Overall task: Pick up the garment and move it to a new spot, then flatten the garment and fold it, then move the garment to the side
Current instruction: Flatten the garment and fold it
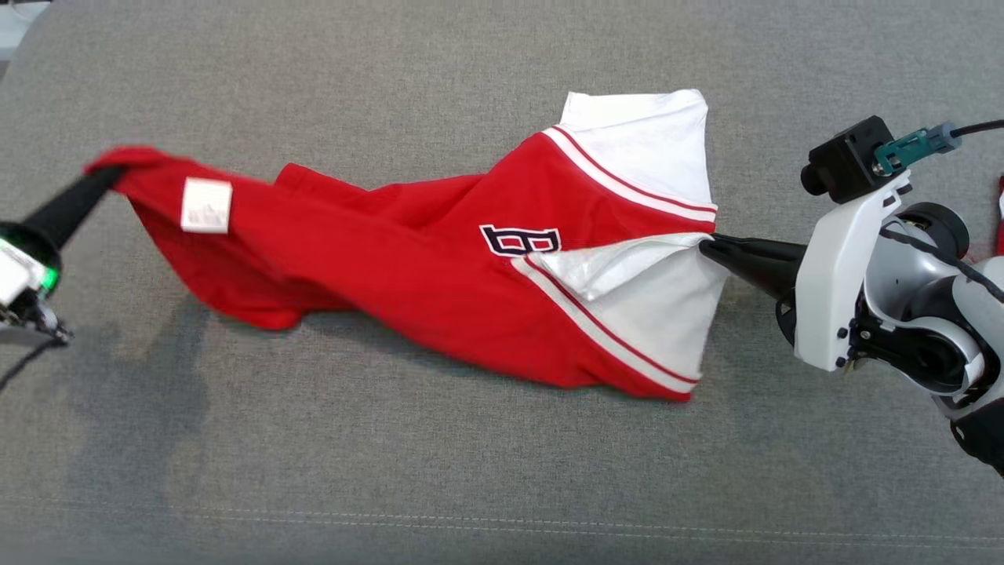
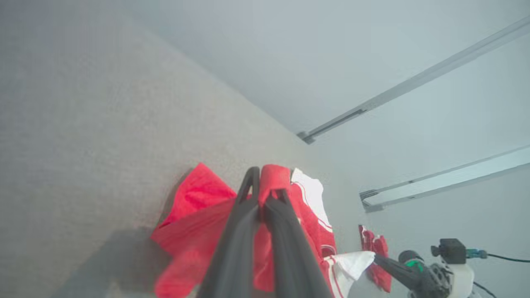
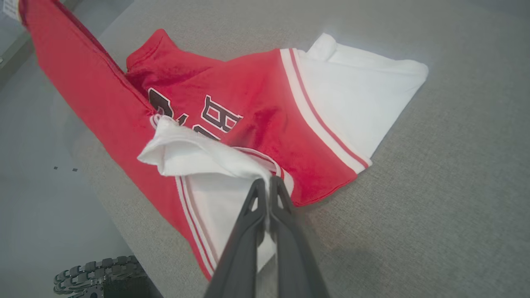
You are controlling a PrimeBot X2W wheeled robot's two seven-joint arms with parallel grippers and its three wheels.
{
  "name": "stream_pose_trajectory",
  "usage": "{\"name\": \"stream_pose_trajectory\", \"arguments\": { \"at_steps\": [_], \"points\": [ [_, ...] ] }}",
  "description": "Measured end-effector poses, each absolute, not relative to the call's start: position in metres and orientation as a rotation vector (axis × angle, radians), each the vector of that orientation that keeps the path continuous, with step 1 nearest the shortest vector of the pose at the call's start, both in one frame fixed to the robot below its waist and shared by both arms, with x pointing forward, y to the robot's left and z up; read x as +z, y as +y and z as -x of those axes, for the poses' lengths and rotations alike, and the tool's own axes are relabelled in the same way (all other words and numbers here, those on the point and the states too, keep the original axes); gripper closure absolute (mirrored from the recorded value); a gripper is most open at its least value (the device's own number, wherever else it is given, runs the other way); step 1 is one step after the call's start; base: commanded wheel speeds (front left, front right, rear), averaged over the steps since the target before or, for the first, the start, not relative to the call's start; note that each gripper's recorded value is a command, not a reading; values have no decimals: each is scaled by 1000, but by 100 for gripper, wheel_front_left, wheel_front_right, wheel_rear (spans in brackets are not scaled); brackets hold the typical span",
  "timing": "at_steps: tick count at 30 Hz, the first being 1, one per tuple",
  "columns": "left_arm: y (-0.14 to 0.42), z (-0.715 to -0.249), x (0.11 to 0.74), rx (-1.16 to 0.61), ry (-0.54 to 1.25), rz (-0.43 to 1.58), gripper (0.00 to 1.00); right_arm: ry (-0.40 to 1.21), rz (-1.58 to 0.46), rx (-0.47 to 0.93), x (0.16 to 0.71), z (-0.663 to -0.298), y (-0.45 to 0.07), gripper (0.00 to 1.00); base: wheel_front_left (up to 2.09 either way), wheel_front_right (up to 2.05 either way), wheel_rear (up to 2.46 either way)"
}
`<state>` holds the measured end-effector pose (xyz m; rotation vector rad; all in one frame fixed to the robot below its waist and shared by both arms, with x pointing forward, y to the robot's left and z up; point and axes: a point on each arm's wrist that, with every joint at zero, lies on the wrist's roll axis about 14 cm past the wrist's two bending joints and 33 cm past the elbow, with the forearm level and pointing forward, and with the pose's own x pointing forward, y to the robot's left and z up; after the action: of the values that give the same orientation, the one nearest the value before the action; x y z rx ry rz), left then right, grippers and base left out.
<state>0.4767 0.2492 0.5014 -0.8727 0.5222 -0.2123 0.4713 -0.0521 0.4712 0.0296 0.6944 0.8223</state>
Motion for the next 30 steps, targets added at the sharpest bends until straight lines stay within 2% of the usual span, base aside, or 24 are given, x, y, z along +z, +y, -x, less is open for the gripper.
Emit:
{"name": "stream_pose_trajectory", "arguments": {
  "at_steps": [2,3,7,12,15,19,23,27,30],
  "points": [
    [257,-486,529,-219,423,872,100,692,-29,826,472,-467,-50,100,0,0,0],
    [258,-483,530,-220,434,847,100,692,-30,828,471,-464,-49,100,0,0,0],
    [245,-439,482,-232,711,794,100,705,-28,827,472,-455,-49,100,0,0,0],
    [222,-362,438,-255,1070,890,100,693,-24,843,482,-447,-45,100,0,0,0],
    [214,-335,442,-284,1161,1001,100,697,-23,846,484,-440,-44,100,0,0,0],
    [189,-338,486,-427,1057,1190,100,687,-26,846,490,-434,-44,100,0,0,0],
    [187,-355,542,-535,820,1356,100,663,-23,845,499,-431,-44,100,0,0,0],
    [215,-373,584,-526,508,1440,100,662,-23,834,499,-424,-48,100,0,0,0],
    [225,-376,590,-501,432,1462,100,656,-19,832,502,-422,-48,100,0,0,0]
  ]
}}
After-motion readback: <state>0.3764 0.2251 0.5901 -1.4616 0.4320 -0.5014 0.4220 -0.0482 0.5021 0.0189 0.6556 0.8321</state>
